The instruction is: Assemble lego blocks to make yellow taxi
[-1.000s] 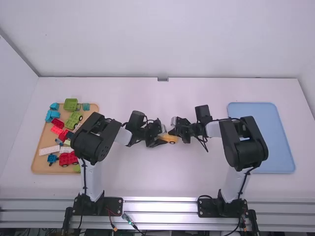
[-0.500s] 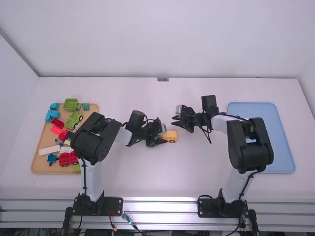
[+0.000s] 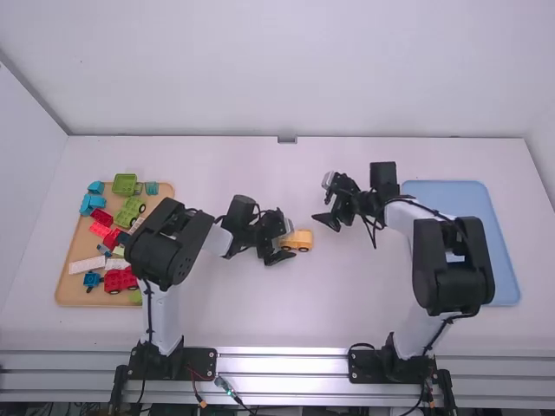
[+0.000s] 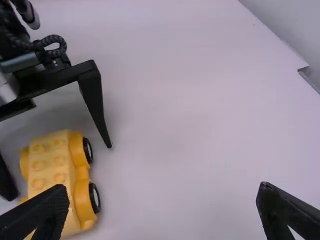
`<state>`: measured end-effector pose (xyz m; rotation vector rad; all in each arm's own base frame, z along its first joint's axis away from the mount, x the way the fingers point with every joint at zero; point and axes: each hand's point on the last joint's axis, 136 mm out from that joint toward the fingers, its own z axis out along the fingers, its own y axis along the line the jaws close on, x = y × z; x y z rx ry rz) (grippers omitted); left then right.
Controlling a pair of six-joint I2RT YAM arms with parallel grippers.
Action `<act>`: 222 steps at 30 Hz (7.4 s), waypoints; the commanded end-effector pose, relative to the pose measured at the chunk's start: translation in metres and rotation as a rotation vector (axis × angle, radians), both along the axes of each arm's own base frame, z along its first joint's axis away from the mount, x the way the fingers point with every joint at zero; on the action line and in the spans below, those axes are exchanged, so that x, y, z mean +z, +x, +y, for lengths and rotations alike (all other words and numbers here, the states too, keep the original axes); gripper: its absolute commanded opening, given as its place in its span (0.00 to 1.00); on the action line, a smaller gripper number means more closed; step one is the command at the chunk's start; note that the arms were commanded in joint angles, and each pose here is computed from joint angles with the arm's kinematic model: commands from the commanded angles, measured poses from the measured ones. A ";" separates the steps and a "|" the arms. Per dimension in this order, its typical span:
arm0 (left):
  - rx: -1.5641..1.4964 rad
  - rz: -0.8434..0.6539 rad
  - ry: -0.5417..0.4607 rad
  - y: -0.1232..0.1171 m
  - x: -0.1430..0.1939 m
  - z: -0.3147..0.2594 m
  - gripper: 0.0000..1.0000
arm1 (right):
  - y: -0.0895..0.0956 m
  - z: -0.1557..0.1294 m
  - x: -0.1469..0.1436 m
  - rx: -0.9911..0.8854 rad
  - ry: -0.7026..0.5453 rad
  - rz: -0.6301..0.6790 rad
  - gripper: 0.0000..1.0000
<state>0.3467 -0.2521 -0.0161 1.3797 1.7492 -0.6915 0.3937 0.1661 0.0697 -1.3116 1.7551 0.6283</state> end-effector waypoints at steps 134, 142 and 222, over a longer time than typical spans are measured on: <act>-0.003 0.011 0.739 0.004 0.043 0.106 0.01 | 0.062 -0.017 0.059 -0.257 0.059 -0.041 0.99; -0.124 0.025 0.726 -0.003 0.025 0.095 0.01 | 0.054 -0.021 0.064 -0.250 0.048 -0.028 0.99; -0.229 -0.013 -0.085 0.007 -0.002 0.109 0.35 | 0.035 -0.006 0.055 -0.207 0.019 0.039 0.99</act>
